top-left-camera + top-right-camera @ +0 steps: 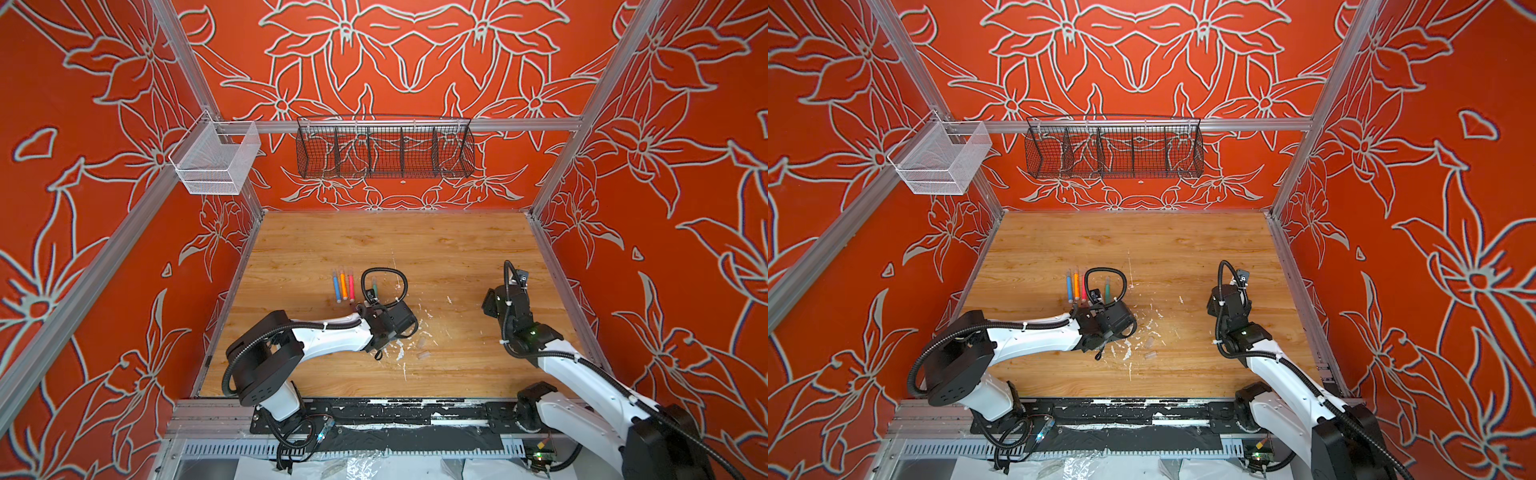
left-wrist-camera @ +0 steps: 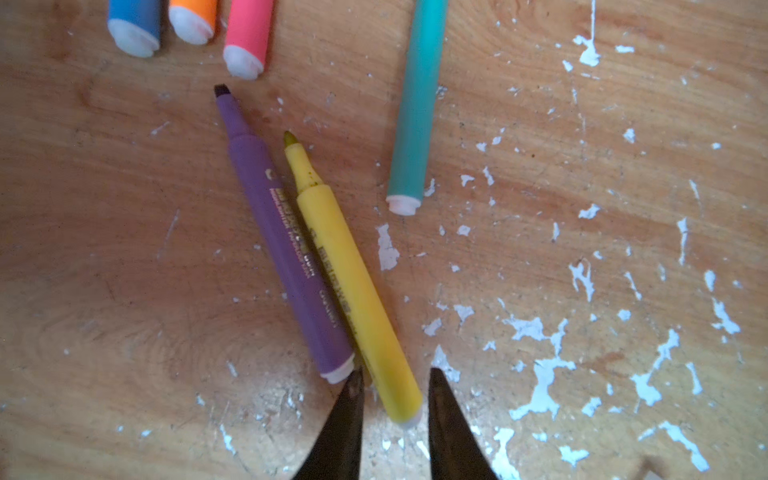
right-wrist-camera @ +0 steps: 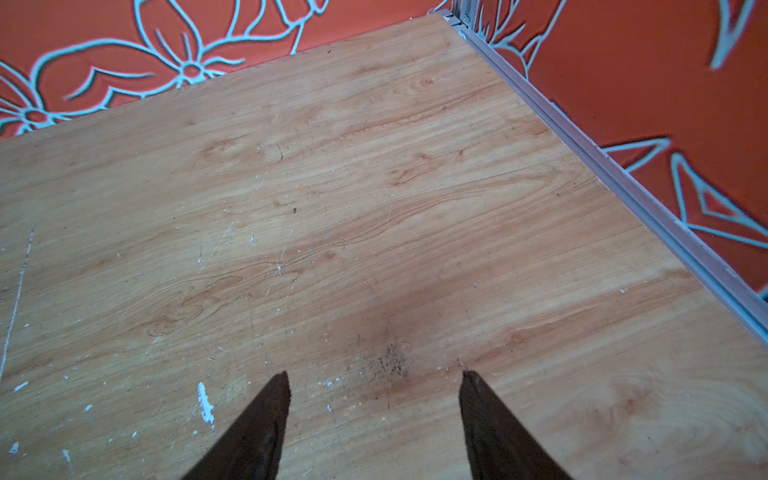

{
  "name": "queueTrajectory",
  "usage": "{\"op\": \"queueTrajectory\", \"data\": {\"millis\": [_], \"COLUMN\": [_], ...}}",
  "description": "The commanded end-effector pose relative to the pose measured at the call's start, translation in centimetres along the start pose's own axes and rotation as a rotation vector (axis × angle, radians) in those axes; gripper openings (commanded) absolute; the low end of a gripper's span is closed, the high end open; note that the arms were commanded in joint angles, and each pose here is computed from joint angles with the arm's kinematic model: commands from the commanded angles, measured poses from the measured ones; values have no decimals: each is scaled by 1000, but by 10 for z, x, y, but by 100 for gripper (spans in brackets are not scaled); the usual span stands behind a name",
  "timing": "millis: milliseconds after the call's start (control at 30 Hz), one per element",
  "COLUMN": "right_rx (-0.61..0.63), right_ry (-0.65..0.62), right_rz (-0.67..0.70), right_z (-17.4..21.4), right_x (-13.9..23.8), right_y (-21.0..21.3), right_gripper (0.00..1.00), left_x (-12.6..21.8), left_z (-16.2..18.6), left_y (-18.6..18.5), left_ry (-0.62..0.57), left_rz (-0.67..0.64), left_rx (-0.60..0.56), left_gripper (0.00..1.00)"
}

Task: Insert the pens into the pen caps
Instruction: 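Lower the left gripper onto the yellow marker and close on it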

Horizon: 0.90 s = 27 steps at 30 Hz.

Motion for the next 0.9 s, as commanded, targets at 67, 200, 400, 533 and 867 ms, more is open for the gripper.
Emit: {"op": "queueTrajectory", "data": {"millis": [67,200,400,533,867], "right_rx": [4,3,3,3,5], "right_ry": [-4,-5,-5,-5,-4], "right_rz": [-3,-3,-5,-5,-8], "right_z": [1,1,1,1,1], "right_x": [-1,-1,0,0,0], "right_y": [-1,-1,-1,-1,-1], "right_gripper": [66,66,66,66,67], "left_x": [-5,-9,-18,-24,-26], "left_z": [2,4,8,10,9], "left_y": [4,5,1,-2,6], "left_ry": [-28,-27,-28,-24,-60], "left_rz": [-84,-116,-144,-165,-230], "left_rx": [9,13,0,-9,0], "left_gripper": [25,24,24,23,32]}}
Point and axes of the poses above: each gripper's point midway between its finger pads, its own x axis back along the fingers, its own y axis along the line the jaws close on, z = x × y, the point moved 9 cm from there along x, back along the fingers, and after that the axes turned 10 degrees about x, right-handed, at the moved point
